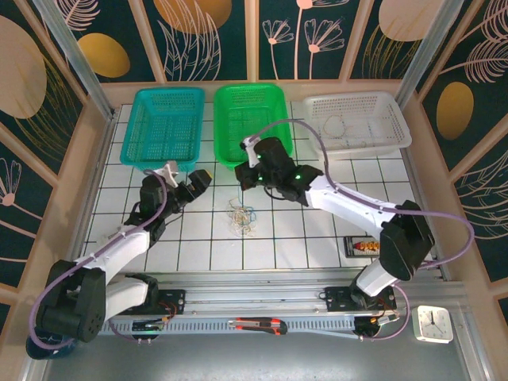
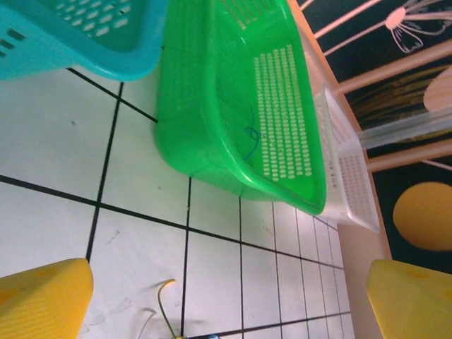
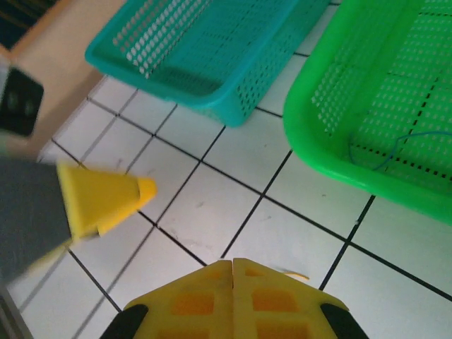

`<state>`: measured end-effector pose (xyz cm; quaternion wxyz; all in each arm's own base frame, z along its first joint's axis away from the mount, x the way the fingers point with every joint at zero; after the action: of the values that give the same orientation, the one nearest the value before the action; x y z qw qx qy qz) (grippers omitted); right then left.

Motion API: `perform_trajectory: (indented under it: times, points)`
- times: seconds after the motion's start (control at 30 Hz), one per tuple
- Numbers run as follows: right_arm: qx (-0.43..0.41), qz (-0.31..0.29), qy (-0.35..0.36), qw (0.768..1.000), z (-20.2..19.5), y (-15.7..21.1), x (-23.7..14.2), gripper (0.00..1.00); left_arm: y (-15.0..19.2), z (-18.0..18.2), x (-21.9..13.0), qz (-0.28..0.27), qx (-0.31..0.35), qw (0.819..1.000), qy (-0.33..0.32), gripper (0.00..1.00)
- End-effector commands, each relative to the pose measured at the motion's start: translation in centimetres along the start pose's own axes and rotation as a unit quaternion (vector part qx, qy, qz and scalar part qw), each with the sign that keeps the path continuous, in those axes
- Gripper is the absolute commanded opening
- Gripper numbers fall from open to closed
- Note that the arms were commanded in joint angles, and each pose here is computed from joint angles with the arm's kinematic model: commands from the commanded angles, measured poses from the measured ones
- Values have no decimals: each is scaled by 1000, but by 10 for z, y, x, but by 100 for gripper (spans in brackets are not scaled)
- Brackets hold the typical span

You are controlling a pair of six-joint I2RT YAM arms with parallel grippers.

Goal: Untangle the cables

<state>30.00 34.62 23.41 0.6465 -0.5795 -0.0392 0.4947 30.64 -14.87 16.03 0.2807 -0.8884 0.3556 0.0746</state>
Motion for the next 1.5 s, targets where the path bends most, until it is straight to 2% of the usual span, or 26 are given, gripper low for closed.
perform_trajectory:
  times: [0.0,0.17,0.37,0.5,0.6,0.7,0.97,1.07,1.47]
  points:
    - [47,-46,-45,997,5,-22,-19,0,29,-18,7,36,71,996,31,99]
    - [77,-63,-51,994,-4,-30,-28,0,68,-22,18,68,138,987,36,99]
    - [90,-72,-72,991,2,-37,-35,0,87,-34,37,86,216,972,34,99]
    - [97,-78,-83,989,7,-40,-39,0,93,-42,55,97,240,965,35,99]
    - [101,-84,-92,987,12,-44,-44,0,95,-44,68,96,242,965,36,98]
    - [103,-93,-105,985,20,-51,-52,0,95,-41,79,93,240,966,31,93]
    - [91,-156,-150,972,46,-97,-99,0,112,-15,87,120,226,967,10,67]
    - [84,-185,-163,965,55,-118,-120,0,118,-4,84,125,215,969,6,61]
    - [76,-303,-208,927,67,-192,-199,0,129,13,74,136,193,972,-3,53]
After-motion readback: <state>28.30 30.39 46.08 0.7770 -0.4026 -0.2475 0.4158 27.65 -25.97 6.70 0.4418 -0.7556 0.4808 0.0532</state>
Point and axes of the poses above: each hand's point on the last joint's axis, 136 mm out from that joint toward the fingers, its own x axis out along the fingers, its own z axis along the line the jaws close on, y = z × x, the point moved 2 cm from there along -x, back along the fingers, and after that the axes turned 2 degrees about -x, right-handed, at the moved point
